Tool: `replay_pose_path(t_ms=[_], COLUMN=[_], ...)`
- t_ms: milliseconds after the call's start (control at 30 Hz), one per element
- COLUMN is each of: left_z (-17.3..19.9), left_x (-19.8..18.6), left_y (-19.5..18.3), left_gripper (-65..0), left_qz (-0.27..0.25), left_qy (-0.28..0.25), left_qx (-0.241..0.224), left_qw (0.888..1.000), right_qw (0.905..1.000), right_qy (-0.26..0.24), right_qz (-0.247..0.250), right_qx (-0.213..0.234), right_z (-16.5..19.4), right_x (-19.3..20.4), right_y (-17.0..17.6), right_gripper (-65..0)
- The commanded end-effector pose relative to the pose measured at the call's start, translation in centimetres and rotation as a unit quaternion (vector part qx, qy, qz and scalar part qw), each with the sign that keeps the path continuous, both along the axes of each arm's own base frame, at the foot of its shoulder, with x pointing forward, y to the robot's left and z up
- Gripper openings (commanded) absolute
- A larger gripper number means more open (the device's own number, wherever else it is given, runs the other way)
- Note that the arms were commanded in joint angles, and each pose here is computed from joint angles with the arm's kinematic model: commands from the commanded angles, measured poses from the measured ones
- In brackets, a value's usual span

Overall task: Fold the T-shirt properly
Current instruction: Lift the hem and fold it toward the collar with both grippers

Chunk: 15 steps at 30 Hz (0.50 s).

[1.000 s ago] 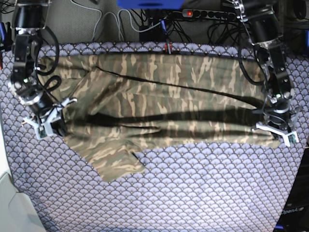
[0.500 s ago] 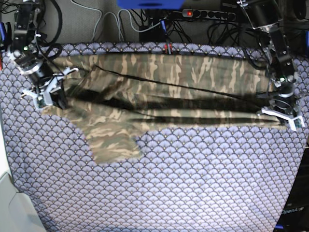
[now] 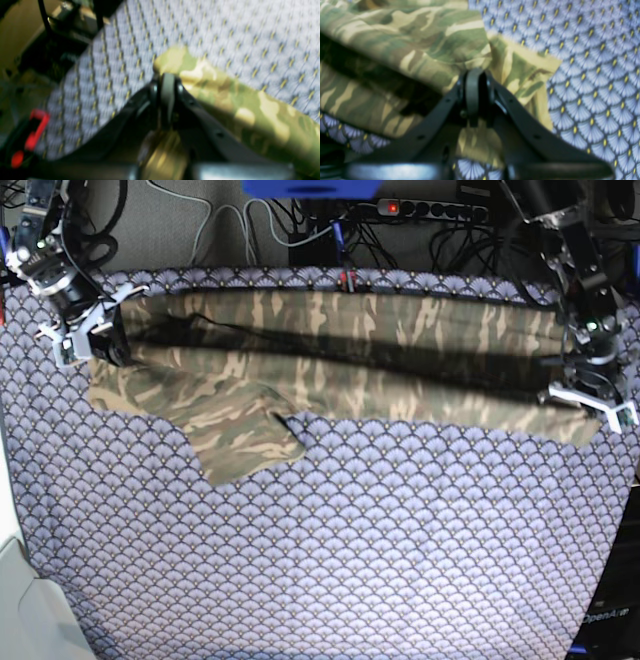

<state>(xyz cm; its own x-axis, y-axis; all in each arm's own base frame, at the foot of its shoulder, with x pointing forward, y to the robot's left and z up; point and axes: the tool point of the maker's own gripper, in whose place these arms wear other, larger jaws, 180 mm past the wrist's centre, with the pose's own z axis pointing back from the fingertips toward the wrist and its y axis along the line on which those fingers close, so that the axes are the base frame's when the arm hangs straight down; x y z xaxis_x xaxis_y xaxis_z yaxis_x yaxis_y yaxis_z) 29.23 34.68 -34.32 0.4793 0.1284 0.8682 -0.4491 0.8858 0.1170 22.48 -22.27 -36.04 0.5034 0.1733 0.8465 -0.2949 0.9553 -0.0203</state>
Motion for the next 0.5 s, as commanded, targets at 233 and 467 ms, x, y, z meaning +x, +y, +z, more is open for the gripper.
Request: replay_pose_path(t_ms=[233, 467], left_z=[0.9, -0.9], left_x=[-1.9, -3.8], left_y=[0.6, 0.3], left_gripper=[-64.4, -64.4], left_qz=[-0.004, -0.002], left_qy=[-0.001, 0.026], left_qx=[0.032, 0.025], left_qw=[0.999, 0.999], right_qw=[0.9999, 0.9998], right_qy=[-0.012, -0.008], right_qz=[-0.01, -0.016], right_qx=[-0.007, -0.008], right_z=[0.9, 0.7], right_x=[-0.4, -0.8], right_y=[-1.3, -1.6], right_gripper=[-63.7, -63.7])
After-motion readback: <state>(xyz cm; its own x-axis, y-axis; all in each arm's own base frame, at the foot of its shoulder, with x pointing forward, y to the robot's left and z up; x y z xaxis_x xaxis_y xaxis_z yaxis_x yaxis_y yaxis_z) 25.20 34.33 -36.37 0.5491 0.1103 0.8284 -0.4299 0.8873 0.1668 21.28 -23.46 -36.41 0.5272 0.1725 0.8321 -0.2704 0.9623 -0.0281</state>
